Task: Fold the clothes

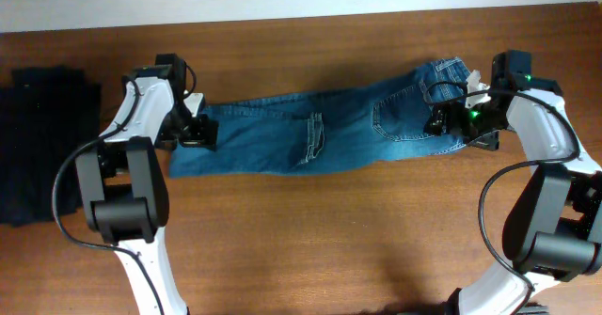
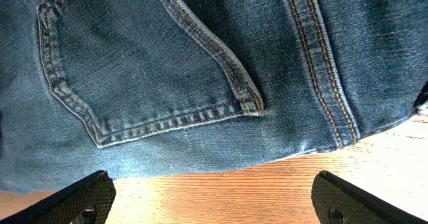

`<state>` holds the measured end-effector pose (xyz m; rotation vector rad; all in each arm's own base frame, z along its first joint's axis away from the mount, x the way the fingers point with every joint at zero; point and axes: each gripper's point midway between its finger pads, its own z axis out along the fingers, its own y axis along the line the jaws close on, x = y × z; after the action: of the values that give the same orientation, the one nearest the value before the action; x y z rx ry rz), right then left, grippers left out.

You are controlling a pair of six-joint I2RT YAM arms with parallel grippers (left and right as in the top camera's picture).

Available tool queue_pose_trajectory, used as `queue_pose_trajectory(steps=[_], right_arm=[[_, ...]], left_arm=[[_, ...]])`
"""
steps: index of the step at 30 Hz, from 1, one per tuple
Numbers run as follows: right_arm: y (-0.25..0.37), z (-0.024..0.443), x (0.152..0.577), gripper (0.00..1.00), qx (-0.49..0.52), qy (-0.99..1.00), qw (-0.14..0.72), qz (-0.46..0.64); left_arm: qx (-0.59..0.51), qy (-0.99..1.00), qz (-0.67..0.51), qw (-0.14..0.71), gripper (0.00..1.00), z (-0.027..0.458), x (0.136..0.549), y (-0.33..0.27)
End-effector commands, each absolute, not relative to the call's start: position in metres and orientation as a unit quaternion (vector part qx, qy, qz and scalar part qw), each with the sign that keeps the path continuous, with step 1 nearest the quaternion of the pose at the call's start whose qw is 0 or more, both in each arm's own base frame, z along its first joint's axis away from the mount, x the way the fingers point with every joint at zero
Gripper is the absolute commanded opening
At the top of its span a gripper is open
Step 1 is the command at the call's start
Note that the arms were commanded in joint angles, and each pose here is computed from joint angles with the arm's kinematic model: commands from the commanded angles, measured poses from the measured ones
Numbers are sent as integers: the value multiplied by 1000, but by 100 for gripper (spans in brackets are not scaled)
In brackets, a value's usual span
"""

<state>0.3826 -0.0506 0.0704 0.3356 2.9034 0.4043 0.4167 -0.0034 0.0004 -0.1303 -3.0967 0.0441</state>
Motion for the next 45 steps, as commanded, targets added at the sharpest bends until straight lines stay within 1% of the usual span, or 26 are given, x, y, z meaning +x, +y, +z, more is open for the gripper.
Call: queue_pose_trajectory(steps=[1, 3, 4, 5, 6, 7, 12, 16, 19, 27, 30, 33, 37, 39, 45], right_arm=[[-46, 81, 385, 99, 100, 979, 111, 140], [-46, 81, 385, 99, 100, 979, 112, 140], [-46, 81, 385, 99, 100, 979, 113, 140], [-46, 81, 385, 98, 100, 979, 113, 140], [-46, 81, 385, 99, 100, 979, 112, 140], [-46, 81, 385, 99, 100, 979, 113, 140], [-45, 81, 386, 99, 100, 978, 113, 143], [-36, 85, 387, 98, 97, 973, 116, 172], [-35, 85, 386, 99, 97, 973, 115, 173], [-45, 83, 384, 99, 96, 979, 110, 144], [-47, 82, 383, 99, 98, 980, 109, 136], [-47, 82, 383, 99, 98, 980, 108, 136], [-47, 82, 382, 99, 98, 980, 108, 136], [-47, 82, 382, 99, 98, 980, 108, 136], [-47, 82, 382, 99, 98, 980, 108, 136]], left_arm=[[-50, -997, 21, 56, 92, -24, 396, -6], [-50, -997, 21, 57, 90, -26, 395, -6], [-50, -997, 21, 57, 81, -27, 394, -6], [-50, -997, 22, 57, 56, -27, 394, -6], [-50, -997, 22, 56, 22, -27, 394, -6], [-50, -997, 21, 56, 1, -27, 395, -6], [-46, -997, 22, 62, 1, -18, 395, -3], [-39, -997, 22, 68, 0, 7, 400, 2], [-9, -997, 5, 70, 1, 34, 405, 16], [91, -990, -96, 45, 1, 119, 410, 84], [125, -983, -131, 28, 1, 152, 407, 109], [143, -980, -134, -18, 0, 179, 413, 119], [177, -972, -132, -78, 0, 213, 420, 119], [174, -972, -122, -102, 1, 226, 424, 111], [149, -976, -58, -149, 1, 250, 437, 61]])
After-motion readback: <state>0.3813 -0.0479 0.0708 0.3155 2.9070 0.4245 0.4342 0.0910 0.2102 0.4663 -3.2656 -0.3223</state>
